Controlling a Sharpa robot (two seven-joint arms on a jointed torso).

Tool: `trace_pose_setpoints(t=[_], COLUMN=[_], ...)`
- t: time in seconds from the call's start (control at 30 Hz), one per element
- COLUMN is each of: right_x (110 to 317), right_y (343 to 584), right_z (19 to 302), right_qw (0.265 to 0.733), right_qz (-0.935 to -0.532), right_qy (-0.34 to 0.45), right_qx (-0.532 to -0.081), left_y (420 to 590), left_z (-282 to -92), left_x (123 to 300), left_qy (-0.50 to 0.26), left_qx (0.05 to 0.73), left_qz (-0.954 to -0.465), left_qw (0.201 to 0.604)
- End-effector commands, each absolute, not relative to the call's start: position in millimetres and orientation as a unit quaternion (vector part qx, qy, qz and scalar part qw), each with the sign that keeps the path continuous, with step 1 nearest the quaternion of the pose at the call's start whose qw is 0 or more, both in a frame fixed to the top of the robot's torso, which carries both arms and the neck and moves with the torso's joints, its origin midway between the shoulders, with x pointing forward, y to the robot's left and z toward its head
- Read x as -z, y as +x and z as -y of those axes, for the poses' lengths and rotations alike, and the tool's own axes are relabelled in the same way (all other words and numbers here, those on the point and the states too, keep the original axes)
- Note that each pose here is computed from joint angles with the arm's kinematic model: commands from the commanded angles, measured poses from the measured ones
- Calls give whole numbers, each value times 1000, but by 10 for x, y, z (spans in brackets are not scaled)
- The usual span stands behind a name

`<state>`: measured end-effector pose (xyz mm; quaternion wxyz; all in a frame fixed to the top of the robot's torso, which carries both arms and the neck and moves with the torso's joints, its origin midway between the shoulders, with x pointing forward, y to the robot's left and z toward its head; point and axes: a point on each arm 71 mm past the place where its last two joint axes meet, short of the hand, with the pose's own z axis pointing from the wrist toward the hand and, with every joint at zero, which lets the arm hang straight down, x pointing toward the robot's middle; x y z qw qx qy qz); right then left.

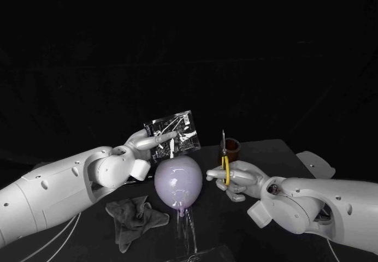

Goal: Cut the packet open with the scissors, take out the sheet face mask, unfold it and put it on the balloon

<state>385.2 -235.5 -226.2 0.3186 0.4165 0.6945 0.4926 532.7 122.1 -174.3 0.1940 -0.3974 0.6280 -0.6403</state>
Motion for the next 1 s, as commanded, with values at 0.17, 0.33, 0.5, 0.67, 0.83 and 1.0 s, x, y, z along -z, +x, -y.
trace_pose_setpoints(t=[0.17, 0.33, 0.5, 0.67, 0.83, 1.0], right_x=[2390, 2444, 2473, 2478, 2467, 2479], right_y=[3666, 3589, 3531, 3491, 3472, 3445], right_z=[2305, 2346, 2387, 2418, 2441, 2445], right_qw=[314, 348, 378, 404, 427, 435], right_qz=[-738, -735, -726, -711, -692, -680], right_qy=[362, 344, 331, 322, 321, 328], right_qx=[-475, -470, -470, -477, -485, -491], left_y=[5334, 5375, 5427, 5464, 5469, 5476], left_z=[-1022, -922, -871, -819, -768, -724], left_x=[1731, 1721, 1700, 1674, 1661, 1654], left_qy=[-372, -372, -377, -380, -379, -379], left_qx=[624, 612, 602, 593, 590, 589], left_qz=[-666, -677, -682, -687, -691, -692], left_qw=[166, 167, 174, 178, 176, 174])
